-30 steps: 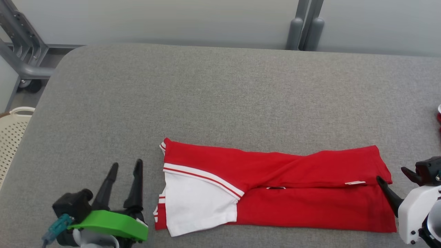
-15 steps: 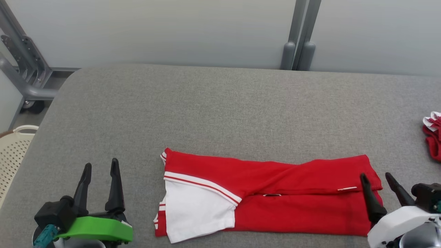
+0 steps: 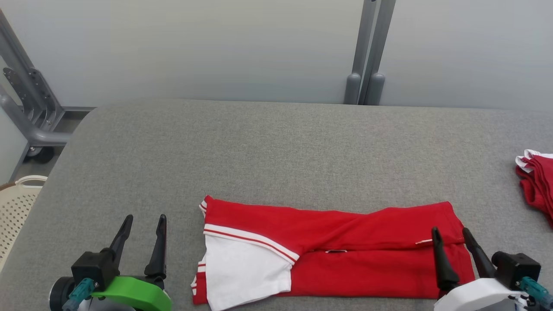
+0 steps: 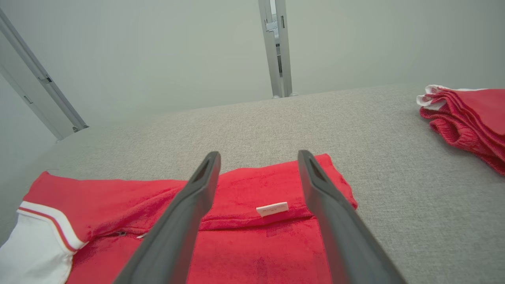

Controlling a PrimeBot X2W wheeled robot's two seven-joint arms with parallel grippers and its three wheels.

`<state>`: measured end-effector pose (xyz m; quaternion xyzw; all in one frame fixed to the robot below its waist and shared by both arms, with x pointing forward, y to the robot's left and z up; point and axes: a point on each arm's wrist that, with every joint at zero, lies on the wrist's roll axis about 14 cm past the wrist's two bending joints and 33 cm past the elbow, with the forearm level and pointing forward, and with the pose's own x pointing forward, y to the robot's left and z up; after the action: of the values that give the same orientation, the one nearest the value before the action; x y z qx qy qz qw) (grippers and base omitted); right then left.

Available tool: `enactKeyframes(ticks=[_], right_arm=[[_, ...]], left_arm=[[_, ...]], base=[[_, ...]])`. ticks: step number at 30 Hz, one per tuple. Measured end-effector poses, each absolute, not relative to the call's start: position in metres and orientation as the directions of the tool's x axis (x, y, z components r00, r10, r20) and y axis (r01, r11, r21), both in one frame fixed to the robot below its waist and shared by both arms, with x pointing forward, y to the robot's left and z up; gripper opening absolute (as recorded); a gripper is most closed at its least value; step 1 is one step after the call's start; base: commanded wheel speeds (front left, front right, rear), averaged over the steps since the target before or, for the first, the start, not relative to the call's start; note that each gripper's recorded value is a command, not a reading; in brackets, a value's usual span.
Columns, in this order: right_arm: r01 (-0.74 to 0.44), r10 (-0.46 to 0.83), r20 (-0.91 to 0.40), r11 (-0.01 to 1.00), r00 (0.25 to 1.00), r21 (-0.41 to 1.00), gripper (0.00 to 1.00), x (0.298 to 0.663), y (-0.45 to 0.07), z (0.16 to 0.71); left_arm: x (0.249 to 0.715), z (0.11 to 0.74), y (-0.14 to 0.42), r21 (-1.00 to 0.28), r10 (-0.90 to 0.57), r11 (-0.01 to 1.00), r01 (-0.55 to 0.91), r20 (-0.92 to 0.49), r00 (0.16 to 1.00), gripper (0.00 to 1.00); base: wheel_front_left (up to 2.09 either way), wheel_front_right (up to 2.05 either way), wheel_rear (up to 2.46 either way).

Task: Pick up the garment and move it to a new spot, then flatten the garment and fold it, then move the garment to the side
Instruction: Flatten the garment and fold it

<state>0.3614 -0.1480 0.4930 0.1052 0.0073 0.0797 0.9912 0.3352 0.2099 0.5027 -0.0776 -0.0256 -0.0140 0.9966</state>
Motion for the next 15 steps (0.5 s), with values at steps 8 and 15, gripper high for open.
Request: enactKeyframes(ticks=[8,15], right_arm=[[-0.186,0.201,-0.059,0.963,0.978,0.197,1.0,0.357,-0.132,0.47],[-0.18,0.197,-0.073,0.964,0.978,0.196,1.0,0.356,-0.132,0.464]], left_arm=[[0.337,0.495,0.21,-0.173,-0.027,0.984,0.032,0.033,0.999,1.0],[0.334,0.488,0.208,-0.196,-0.024,0.98,0.027,0.015,1.0,1.0]], base=[[0.0,0.0,0.0],[0.0,0.0,0.0]])
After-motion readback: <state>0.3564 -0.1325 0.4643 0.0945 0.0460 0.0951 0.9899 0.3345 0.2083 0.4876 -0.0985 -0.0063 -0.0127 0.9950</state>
